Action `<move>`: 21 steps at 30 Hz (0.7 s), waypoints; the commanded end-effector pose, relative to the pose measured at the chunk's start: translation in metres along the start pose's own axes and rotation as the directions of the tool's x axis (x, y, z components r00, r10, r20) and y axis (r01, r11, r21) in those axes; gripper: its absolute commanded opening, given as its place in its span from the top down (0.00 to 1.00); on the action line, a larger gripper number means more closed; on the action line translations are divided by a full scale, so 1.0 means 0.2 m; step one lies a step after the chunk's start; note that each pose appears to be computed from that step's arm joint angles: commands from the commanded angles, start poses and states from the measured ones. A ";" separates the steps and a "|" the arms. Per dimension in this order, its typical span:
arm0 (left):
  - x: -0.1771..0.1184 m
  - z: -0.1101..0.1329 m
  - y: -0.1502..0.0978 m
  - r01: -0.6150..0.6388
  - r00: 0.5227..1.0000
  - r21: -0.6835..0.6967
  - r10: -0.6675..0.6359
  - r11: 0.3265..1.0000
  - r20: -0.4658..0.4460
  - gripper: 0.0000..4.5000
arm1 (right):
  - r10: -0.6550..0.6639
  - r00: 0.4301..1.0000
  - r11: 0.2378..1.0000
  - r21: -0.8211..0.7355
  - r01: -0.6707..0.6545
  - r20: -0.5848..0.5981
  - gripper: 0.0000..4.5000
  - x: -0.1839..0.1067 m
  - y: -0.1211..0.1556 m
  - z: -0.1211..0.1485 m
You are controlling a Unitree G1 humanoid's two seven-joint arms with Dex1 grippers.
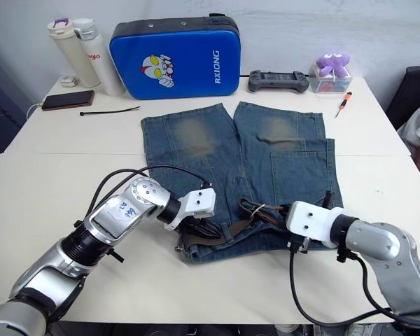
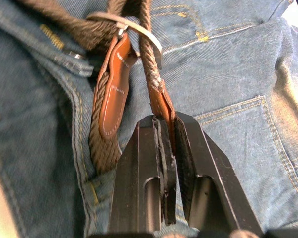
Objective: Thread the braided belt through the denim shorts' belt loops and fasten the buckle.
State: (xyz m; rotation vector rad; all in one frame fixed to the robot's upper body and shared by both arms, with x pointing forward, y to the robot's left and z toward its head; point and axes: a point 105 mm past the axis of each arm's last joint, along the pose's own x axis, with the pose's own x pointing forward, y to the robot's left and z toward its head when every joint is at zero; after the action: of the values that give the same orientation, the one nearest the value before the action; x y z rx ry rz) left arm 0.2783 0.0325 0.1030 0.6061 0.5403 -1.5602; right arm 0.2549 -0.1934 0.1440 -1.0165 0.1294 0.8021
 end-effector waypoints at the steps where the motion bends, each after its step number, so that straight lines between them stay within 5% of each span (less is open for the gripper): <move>1: 0.04 -0.12 0.01 -0.012 0.994 -0.009 0.011 1.000 -0.106 0.98 | -0.039 0.998 0.998 -0.043 0.037 -0.046 1.00 -0.12 -0.06 -0.08; 21: -0.06 -0.21 -0.02 0.048 0.969 0.082 -0.026 0.995 -0.248 0.98 | -0.027 0.988 0.987 -0.160 0.003 -0.152 1.00 -0.31 -0.02 -0.42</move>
State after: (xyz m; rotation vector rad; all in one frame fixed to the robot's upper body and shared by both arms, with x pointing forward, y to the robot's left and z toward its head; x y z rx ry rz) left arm 0.2853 0.0552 0.0972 0.8403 0.5619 -1.5552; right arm 0.2357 -0.2747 0.1256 -1.1758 0.1432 0.7865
